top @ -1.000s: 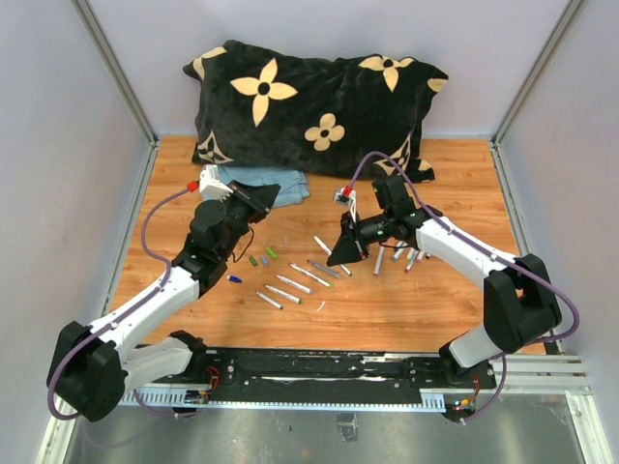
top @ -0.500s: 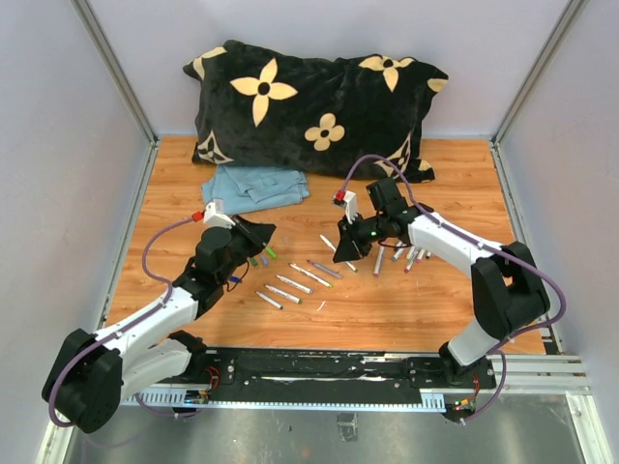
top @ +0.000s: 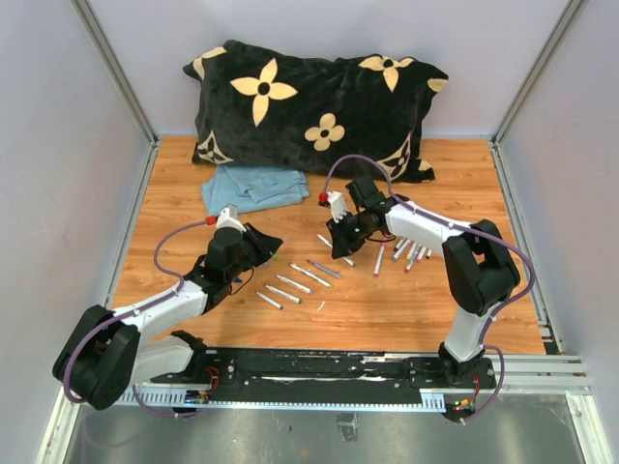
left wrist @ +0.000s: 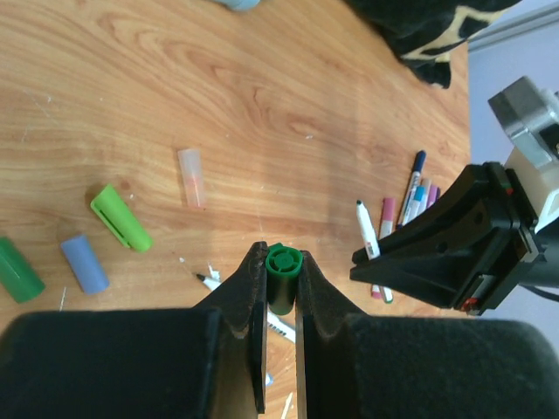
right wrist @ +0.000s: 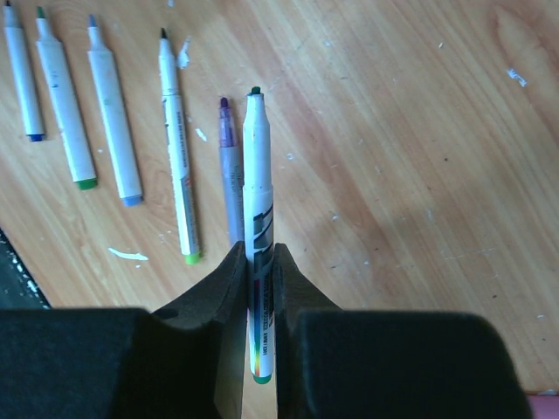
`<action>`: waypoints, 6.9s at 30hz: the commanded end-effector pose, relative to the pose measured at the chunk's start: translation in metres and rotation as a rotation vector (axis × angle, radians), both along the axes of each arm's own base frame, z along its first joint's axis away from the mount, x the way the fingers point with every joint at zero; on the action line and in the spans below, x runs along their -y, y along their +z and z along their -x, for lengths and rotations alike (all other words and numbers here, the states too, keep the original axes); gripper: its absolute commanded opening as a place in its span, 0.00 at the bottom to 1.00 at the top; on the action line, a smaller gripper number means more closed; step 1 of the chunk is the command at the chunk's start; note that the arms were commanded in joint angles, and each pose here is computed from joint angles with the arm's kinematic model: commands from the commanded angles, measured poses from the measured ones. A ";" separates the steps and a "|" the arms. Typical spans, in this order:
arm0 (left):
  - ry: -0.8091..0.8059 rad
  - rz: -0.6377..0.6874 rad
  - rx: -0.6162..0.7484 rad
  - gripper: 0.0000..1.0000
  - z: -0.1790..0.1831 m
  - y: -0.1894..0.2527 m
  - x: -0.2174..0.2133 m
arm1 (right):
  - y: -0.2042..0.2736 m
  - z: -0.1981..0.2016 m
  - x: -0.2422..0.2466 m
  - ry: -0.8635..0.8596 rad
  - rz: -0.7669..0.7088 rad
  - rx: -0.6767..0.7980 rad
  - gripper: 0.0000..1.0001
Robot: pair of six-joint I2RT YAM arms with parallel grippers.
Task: Open the pen caps
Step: Place the pen at the center of the board, then place the pen cap at the center of the board, then pick up the pen from the center of the board.
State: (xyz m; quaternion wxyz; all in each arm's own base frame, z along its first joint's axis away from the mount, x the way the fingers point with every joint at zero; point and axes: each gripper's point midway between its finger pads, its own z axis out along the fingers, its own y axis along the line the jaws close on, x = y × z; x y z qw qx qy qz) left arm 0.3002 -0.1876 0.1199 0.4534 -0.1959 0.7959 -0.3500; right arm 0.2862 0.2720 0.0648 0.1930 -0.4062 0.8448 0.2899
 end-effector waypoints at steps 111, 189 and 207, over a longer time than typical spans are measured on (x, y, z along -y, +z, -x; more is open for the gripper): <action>-0.232 0.033 0.318 0.92 0.012 0.090 0.051 | 0.171 -0.005 0.095 -0.076 -0.284 0.346 0.44; -0.485 -0.849 -0.046 0.29 0.016 -0.111 0.262 | 0.154 -0.011 0.194 -0.458 -0.270 0.346 0.78; -0.383 -0.640 0.060 0.00 0.016 -0.044 0.243 | 0.162 -0.001 0.174 -0.409 -0.401 0.312 0.78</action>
